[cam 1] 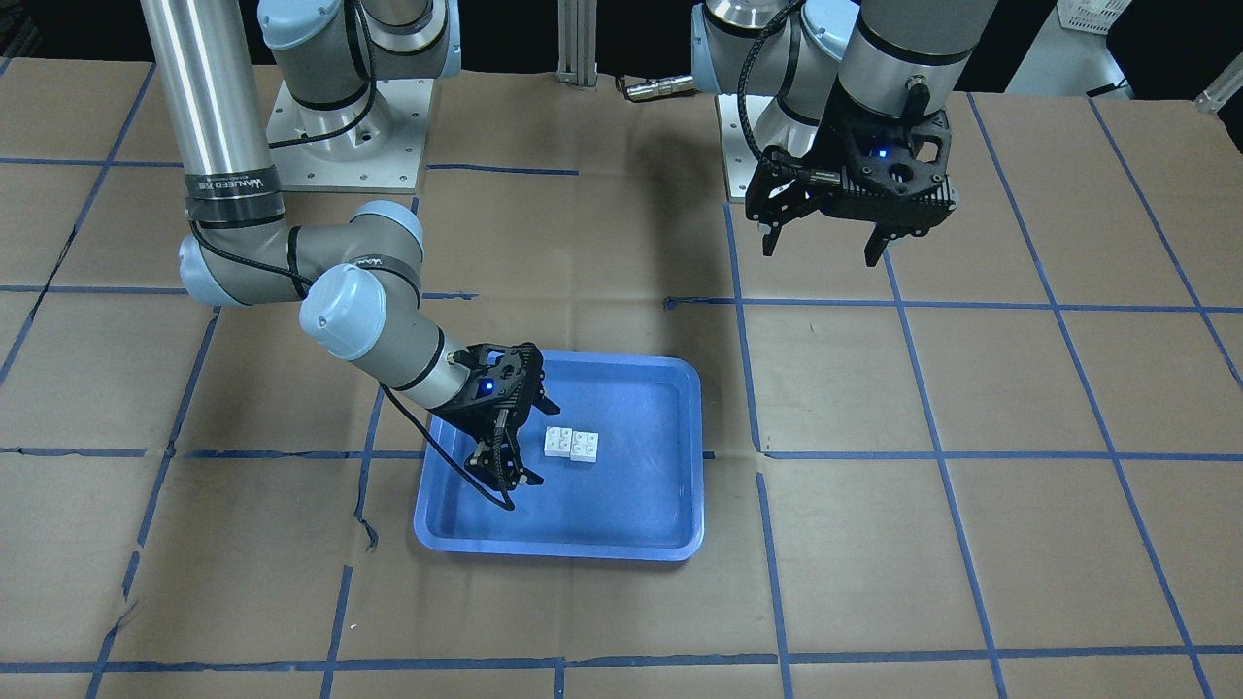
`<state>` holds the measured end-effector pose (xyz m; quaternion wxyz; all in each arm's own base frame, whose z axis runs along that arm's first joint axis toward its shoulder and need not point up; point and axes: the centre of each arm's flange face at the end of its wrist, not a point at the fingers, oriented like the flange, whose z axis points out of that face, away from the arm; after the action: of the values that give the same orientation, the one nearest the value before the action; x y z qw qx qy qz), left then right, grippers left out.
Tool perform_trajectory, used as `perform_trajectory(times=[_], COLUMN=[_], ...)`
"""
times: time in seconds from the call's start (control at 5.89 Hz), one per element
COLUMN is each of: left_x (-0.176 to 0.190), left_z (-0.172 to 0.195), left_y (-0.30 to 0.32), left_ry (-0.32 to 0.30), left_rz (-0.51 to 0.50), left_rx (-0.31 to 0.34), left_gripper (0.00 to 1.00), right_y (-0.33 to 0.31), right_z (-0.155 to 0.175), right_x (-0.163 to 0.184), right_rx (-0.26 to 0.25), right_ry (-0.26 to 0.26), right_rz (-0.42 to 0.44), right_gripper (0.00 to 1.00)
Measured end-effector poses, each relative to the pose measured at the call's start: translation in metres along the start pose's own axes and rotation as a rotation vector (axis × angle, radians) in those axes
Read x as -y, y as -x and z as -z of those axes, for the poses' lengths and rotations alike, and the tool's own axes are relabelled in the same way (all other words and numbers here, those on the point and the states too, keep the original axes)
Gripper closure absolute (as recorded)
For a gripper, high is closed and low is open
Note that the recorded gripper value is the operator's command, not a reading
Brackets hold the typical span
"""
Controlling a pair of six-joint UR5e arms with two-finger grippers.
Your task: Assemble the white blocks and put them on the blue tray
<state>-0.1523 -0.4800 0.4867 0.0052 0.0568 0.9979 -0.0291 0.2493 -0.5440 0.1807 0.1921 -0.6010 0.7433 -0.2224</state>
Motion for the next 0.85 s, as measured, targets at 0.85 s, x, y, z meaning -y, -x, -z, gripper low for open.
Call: perform_trajectory(times=[0.85], left_x=[0.000], left_z=[0.000], left_y=[0.000], left_ry=[0.000], left_rz=[0.000], left_rx=[-0.001], left_gripper=[0.01], right_y=[-0.017], right_z=[0.072], right_x=[0.015], right_rx=[-0.088], right_ry=[0.298], right_rz=[-0.385], right_gripper=[0.00])
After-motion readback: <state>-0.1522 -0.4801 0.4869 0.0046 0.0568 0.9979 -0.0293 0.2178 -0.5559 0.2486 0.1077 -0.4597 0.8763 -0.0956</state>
